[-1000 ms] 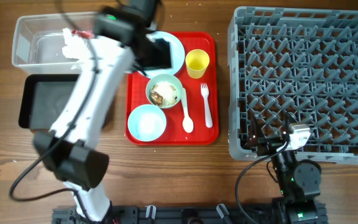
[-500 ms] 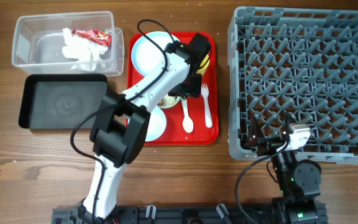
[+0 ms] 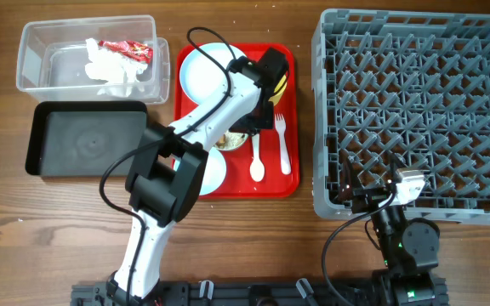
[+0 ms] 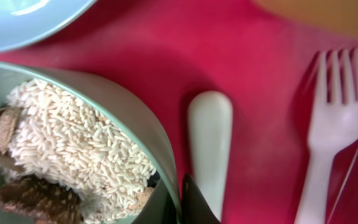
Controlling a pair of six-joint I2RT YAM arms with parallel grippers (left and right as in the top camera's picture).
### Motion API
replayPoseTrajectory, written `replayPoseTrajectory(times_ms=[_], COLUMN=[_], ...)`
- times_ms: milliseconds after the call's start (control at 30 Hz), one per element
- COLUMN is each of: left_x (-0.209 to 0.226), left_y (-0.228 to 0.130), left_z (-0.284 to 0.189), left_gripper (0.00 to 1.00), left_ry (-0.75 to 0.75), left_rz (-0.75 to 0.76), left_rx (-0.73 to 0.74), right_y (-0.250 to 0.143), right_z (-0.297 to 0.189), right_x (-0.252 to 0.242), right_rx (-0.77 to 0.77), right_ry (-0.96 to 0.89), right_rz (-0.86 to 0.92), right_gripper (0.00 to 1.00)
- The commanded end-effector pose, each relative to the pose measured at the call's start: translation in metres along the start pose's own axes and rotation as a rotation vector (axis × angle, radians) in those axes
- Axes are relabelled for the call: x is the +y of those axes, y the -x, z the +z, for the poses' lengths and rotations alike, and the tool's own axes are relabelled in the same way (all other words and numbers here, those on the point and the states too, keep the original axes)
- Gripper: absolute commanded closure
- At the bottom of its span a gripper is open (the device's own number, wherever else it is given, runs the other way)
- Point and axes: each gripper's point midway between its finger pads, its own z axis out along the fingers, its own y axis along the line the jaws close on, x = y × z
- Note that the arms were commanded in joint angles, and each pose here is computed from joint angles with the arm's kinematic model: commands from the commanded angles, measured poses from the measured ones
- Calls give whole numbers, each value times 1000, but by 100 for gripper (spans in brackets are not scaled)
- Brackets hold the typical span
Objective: Sort waste into correct bins and load items into the dishwasher rack
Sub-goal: 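Grasp the rim of the green bowl with the left gripper, then tip the green bowl over the black tray to dump the scraps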
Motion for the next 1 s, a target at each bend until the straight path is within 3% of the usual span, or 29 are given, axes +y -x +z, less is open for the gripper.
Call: replayPoseTrajectory(times_ms=[0,267,433,533,733,967], left_x=[14,109,170,202,258,318], left_y=[8,17,-1,-4,-17,-19], left_z=[-49,-175,-175,-177,-159,-131], left_gripper=[96,96,96,96,96,96], left_ry=[-44,-227,-352,-494,-846,-1139], left_rz=[-46,-219,-279,-295,-360,-550], left_rx=[-45,-214,-86,-83,-172,-445], right_y=[0,0,0,0,0,0], right_z=[0,0,0,0,0,0], right_x=[2,2,2,2,2,2], right_rx=[-2,-2,-2,-2,-2,-2], right_ry=[13,13,13,13,13,13], right_rz=[-10,-10,-11,-10,-10,-11], right_gripper=[0,0,0,0,0,0])
